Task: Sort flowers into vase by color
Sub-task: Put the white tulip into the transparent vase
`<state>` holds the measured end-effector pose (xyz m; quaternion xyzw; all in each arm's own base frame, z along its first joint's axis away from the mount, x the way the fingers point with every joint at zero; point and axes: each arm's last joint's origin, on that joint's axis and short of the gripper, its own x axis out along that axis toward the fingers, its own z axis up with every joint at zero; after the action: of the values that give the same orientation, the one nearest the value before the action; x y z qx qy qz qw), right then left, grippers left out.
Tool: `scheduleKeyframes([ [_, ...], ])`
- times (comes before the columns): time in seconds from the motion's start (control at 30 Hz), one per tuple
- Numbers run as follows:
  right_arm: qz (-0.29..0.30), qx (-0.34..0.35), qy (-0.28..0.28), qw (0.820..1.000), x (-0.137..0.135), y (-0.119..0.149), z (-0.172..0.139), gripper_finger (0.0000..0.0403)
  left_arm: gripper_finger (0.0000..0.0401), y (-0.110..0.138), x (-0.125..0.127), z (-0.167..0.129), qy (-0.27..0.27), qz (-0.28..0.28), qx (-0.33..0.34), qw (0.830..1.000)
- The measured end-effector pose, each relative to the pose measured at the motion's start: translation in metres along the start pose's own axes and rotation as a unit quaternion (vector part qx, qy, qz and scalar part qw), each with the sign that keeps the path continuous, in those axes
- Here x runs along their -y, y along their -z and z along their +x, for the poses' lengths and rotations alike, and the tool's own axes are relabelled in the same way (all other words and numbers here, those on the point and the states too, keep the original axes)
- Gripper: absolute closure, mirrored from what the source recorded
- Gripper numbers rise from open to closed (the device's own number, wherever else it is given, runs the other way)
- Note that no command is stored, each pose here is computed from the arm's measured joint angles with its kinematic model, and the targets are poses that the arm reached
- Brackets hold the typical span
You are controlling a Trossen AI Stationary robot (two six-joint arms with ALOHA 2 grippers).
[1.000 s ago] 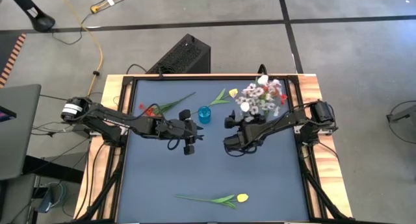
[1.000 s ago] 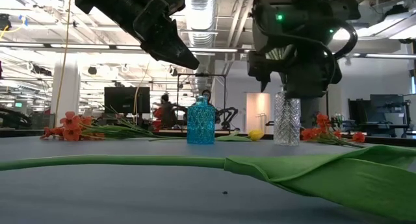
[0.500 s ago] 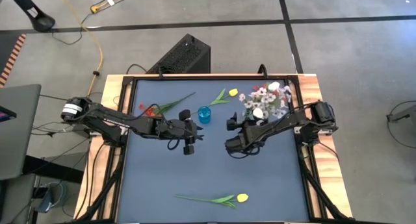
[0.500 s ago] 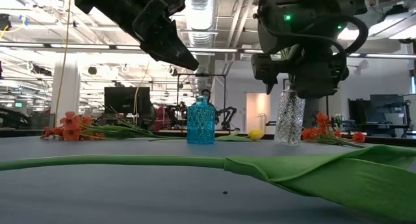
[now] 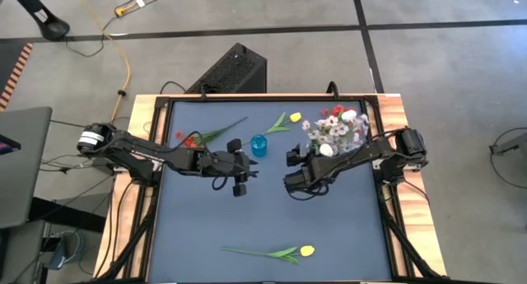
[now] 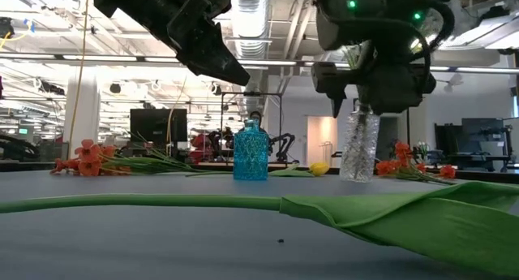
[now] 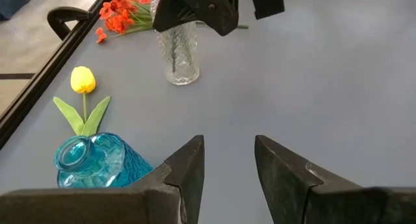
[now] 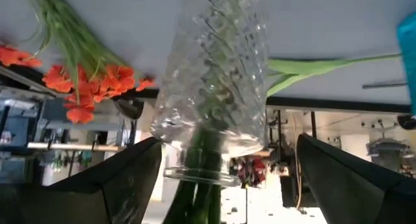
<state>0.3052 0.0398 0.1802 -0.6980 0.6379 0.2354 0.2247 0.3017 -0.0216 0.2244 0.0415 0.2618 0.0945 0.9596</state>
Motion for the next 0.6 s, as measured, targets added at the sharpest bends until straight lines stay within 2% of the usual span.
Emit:
scheduleKeyframes([
  [0.07, 0.007, 0.017, 0.005, 1.0, 0.004, 0.003, -0.002, 0.0023, 0.0276, 0.0, 0.0, 0.0, 0.0, 0.0, 0.0, 1.0],
  [0.13, 0.047, 0.099, 0.018, 0.994, 0.013, 0.001, -0.003, 0.0023, 0.0276, 0.0, 0.0, 0.0, 0.0, 0.0, 0.0, 1.0],
  [0.23, 0.067, 0.179, 0.033, 0.981, 0.022, -0.006, -0.005, 0.0023, 0.0276, 0.0, 0.0, 0.0, 0.0, 0.0, -0.001, 1.0],
  [0.33, 0.117, 0.193, 0.072, 0.972, 0.032, 0.002, -0.01, 0.0023, 0.0276, 0.001, 0.002, 0.0, 0.001, 0.002, -0.007, 1.0],
  [0.43, 0.111, 0.196, 0.052, 0.973, 0.029, -0.002, -0.007, 0.0023, 0.0276, 0.002, 0.003, -0.001, 0.004, 0.004, -0.009, 1.0],
  [0.53, 0.176, 0.221, 0.052, 0.958, 0.031, 0.0, -0.011, 0.0023, 0.0276, 0.002, 0.004, -0.001, 0.004, 0.007, -0.008, 1.0],
  [0.6, 0.223, 0.25, 0.028, 0.942, 0.03, -0.003, -0.012, 0.0023, 0.0276, 0.002, 0.004, -0.001, 0.003, 0.007, -0.007, 1.0],
])
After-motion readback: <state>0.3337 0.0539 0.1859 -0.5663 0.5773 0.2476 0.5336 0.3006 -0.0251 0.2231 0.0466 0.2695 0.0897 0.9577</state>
